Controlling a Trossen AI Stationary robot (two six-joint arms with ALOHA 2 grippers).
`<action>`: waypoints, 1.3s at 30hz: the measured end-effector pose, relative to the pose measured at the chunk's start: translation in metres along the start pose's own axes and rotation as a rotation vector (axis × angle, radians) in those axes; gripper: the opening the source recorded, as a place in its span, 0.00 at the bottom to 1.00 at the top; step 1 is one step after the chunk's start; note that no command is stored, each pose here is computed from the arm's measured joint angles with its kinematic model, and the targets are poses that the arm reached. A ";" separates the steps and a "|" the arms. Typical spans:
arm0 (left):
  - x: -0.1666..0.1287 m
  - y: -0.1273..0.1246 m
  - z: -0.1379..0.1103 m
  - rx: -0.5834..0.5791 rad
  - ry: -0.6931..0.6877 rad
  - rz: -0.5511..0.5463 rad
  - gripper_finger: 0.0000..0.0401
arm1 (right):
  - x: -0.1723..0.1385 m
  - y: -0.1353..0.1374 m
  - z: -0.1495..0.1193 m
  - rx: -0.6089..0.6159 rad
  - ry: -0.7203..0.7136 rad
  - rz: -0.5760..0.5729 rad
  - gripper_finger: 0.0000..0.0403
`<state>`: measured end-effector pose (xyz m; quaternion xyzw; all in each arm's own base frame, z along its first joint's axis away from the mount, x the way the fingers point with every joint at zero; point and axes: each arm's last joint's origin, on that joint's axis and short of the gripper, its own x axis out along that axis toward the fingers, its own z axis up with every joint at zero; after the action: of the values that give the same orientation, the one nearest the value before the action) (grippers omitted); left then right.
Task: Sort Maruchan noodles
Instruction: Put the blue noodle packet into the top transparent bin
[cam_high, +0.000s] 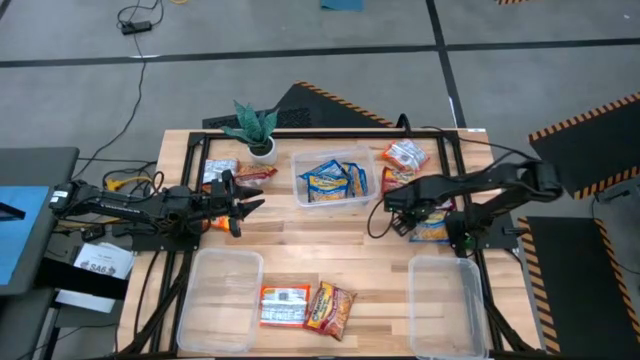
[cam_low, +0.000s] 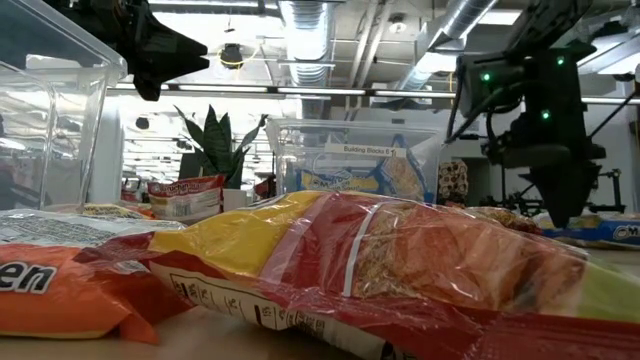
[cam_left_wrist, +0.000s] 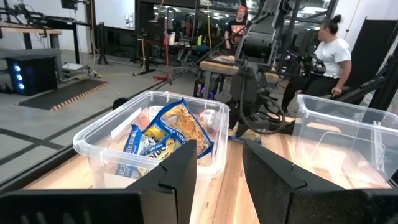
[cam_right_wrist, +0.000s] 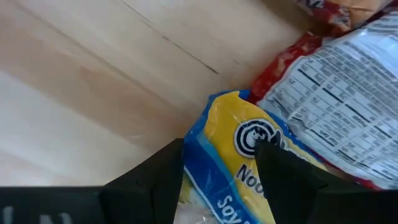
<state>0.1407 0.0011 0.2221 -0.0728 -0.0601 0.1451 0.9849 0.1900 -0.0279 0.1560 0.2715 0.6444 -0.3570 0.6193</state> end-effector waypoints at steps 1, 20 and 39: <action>0.000 0.000 0.000 0.000 0.000 0.000 0.29 | 0.002 0.000 0.000 -0.002 0.004 -0.010 0.55; 0.000 0.000 0.000 0.001 0.000 0.006 0.29 | -0.014 0.020 -0.002 -0.091 -0.026 -0.020 0.03; 0.000 0.000 0.000 -0.001 -0.006 0.014 0.29 | -0.199 0.066 -0.001 -0.430 -0.545 0.506 0.02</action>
<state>0.1405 0.0015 0.2224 -0.0732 -0.0624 0.1521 0.9837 0.2586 0.0306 0.3454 0.1814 0.4301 -0.1103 0.8774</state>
